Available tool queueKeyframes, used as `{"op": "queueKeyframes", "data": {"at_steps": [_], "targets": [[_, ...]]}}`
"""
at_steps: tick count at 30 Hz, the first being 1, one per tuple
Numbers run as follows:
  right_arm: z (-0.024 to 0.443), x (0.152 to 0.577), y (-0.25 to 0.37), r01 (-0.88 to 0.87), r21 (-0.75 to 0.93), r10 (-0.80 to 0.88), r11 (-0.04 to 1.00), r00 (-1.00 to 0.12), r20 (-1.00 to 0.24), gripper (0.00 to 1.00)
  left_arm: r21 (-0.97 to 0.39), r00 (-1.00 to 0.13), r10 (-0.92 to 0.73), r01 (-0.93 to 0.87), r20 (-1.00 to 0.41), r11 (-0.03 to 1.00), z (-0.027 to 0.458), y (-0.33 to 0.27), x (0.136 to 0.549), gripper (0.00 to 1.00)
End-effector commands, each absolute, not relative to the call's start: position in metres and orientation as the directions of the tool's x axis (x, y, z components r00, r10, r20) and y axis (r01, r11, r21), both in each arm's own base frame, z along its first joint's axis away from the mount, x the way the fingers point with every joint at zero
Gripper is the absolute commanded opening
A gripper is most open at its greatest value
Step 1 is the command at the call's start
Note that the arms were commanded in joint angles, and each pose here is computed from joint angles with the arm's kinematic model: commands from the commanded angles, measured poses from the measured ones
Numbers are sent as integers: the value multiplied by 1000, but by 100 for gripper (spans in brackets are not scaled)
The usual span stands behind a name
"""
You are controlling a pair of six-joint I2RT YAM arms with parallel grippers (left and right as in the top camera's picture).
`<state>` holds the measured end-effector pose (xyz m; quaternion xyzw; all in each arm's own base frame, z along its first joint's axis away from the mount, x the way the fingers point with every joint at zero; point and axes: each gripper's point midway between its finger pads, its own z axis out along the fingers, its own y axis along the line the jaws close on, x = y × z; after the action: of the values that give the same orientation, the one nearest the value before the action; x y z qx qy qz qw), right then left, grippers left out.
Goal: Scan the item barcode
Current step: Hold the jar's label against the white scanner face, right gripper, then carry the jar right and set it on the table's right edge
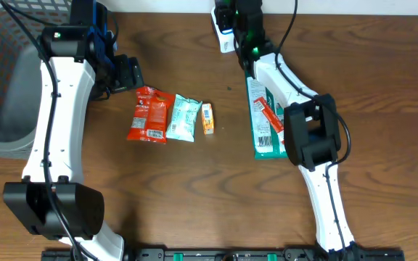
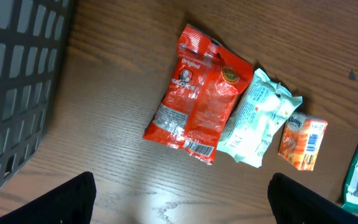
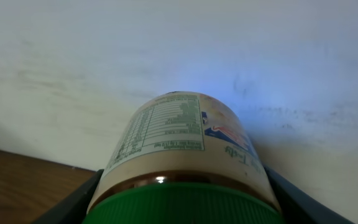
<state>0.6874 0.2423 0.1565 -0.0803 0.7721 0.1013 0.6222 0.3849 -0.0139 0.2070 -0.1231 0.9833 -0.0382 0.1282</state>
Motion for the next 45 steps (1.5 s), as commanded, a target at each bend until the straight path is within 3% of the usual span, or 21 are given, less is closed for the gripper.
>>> {"op": "queueKeyframes", "data": {"at_steps": [1,20,24,30,35,40,45], "targets": [[149,695,237,-276,60,5,959,-198,-980,25,-90,-937,-252,-237,-242,967,206,-10,385,89],[175,693,243,-314,79,34,946,-147,-989,26,-90,-937,-252,-237,-242,967,206,-10,384,89],[210,688,241,-317,80,45,945,-117,-992,26,-90,-937,-252,-237,-242,967,206,-10,384,89],[303,658,238,-363,83,55,928,-86,-995,26,-90,-937,-252,-237,-242,967,206,-10,384,89],[347,607,216,-338,86,4,937,-235,-972,22,-90,-937,-252,-237,-242,967,206,-10,385,89],[349,543,170,-277,86,-53,957,-460,-886,20,-90,-937,-252,-237,-242,967,206,-10,384,89],[330,492,125,-198,88,-63,976,-647,-760,31,-90,-937,-252,-237,-242,967,206,-10,384,89]]}}
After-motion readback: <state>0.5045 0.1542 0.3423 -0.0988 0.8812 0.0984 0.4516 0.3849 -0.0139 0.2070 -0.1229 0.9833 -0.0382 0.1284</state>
